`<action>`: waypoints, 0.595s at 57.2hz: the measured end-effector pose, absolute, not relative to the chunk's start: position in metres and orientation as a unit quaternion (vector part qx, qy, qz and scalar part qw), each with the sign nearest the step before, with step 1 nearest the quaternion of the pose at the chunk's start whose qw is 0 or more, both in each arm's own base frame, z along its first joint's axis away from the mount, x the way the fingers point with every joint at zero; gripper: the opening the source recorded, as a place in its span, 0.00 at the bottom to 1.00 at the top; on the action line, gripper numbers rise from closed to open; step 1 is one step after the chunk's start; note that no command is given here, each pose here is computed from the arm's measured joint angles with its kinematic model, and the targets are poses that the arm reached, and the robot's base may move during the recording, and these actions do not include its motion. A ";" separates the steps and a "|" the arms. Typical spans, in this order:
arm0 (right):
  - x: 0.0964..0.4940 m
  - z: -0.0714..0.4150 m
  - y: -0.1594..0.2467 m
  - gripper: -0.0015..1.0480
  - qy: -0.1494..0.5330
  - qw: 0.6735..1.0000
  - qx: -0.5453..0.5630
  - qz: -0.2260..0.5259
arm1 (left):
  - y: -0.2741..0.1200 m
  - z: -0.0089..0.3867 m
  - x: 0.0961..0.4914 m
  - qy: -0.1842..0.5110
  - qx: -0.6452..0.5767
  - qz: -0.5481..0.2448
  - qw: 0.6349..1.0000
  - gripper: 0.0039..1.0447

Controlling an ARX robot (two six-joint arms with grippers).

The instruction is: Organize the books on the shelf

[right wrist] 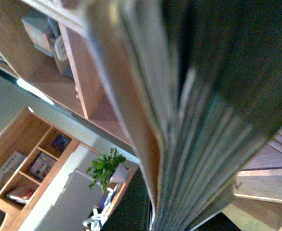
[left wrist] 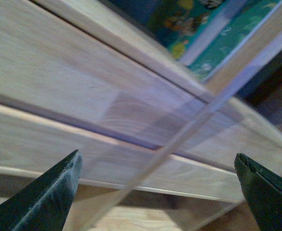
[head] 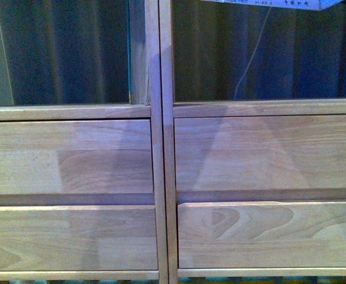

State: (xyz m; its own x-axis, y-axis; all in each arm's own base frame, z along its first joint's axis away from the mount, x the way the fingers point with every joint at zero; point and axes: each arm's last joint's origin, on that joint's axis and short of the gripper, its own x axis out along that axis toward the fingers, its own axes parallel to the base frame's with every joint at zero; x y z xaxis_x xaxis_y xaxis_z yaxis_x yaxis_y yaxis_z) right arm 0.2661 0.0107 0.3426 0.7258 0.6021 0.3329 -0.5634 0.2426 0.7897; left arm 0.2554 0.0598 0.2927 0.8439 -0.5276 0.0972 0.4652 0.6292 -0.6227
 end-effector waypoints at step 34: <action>0.253 0.353 0.042 0.07 0.013 0.759 0.469 0.451 | -0.078 0.351 0.313 0.118 -0.476 -0.449 0.747 0.93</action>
State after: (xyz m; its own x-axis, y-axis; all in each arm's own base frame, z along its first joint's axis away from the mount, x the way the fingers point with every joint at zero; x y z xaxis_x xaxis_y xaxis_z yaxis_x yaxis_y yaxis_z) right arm 0.2533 0.0422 0.3526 0.5934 0.6969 0.4028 -0.6721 0.1535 0.7244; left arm 0.3132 -0.0783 0.3514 0.5690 -0.7830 0.2513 0.5592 0.1443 -0.8164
